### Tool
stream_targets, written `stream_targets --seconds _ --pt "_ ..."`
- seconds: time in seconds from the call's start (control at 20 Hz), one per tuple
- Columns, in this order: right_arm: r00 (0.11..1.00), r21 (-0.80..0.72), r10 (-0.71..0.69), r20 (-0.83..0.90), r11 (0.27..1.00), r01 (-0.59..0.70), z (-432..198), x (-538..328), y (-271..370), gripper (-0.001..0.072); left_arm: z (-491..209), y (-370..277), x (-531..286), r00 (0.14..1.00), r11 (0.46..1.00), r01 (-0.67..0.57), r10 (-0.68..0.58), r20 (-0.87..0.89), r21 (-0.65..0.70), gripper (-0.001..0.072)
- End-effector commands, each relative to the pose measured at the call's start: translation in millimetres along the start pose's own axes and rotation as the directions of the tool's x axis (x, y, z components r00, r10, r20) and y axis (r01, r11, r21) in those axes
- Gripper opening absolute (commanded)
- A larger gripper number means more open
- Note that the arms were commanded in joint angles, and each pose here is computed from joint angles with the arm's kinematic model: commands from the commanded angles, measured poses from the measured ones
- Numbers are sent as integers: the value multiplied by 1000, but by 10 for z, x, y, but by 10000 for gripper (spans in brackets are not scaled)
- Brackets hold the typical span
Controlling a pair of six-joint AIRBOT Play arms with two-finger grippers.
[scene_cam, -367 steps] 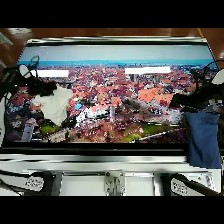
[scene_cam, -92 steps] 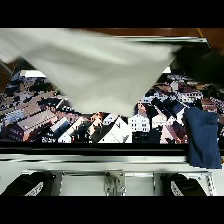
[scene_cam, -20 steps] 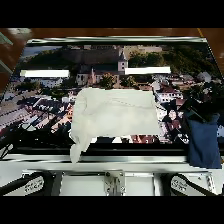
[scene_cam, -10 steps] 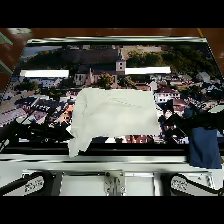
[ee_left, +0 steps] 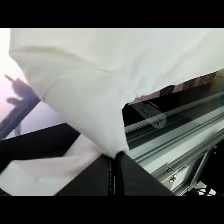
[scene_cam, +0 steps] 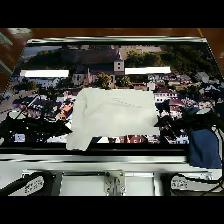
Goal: Fold the shirts.
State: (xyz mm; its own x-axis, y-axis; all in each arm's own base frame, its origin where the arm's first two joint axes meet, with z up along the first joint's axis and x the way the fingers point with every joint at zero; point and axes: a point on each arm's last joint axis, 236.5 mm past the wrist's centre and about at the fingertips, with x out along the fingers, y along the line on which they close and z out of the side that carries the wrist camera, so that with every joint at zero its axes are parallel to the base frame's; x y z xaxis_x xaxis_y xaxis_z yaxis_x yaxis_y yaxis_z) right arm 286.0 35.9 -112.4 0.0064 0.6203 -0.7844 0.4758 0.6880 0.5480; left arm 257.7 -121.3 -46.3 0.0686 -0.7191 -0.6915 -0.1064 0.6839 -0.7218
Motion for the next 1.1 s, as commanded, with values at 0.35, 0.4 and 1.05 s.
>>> stream_targets --seconds 0.35,0.4,1.05 --pt "962 -331 256 96 920 -211 128 -215 1138 66 678 -663 -998 964 976 -60 2 265 209 28" --pt "943 -478 308 123 851 -216 98 -498 1421 66 822 -849 -1311 937 961 -97 0 350 261 28" --pt "-66 -607 800 597 504 614 -2616 -5198 3658 66 -768 -4321 -5013 -3 549 -770 -512 859 325 29"
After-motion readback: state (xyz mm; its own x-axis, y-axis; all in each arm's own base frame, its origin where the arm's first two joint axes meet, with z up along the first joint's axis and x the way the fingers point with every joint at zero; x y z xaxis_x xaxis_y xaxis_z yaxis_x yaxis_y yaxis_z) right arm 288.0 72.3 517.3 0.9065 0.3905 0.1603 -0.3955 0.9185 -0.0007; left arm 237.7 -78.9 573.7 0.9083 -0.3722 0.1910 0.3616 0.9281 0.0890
